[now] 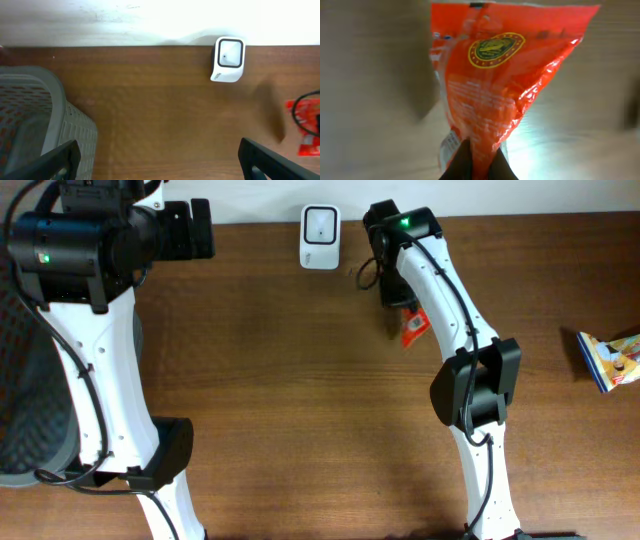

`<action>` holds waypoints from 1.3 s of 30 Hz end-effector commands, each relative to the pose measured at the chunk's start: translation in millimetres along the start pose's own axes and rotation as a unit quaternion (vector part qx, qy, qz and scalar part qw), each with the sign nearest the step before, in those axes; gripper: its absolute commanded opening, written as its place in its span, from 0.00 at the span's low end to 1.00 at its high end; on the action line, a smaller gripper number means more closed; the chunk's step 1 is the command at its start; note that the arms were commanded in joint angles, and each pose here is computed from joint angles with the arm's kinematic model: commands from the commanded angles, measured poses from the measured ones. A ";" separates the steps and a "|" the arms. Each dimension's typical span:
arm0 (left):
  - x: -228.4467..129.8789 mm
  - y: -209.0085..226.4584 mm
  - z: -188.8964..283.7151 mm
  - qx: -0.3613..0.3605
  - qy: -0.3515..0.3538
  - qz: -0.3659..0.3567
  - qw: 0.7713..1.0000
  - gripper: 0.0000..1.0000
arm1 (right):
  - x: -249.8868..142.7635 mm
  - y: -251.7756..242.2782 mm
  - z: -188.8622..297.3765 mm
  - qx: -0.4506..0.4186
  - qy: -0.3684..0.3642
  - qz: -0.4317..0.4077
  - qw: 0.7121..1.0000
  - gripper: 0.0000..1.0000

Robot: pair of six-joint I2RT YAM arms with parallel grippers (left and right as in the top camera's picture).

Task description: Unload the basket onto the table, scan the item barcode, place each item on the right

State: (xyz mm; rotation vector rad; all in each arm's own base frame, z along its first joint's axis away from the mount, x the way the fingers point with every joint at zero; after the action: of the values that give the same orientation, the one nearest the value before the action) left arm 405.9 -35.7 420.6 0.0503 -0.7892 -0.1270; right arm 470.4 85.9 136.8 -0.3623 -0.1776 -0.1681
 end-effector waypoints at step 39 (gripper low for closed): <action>1.2 2.0 6.2 0.003 -0.008 0.002 1.000 0.99 | -47.0 72.6 -62.4 0.317 0.143 0.082 0.934 0.12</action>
State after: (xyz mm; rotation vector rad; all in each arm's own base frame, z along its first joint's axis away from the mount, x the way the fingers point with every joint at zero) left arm 405.9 -35.7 420.6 0.0503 -0.7892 -0.1270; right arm 449.4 132.0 44.2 0.2946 0.0891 0.0271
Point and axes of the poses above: each gripper's point midway between its finger pads, its own z axis back along the fingers, its own y axis along the line the jaws close on, x = y × z, the point moved 3 cm from there along z, back along the fingers, and after that the axes turned 8 degrees about -z, right-handed, at the moved point
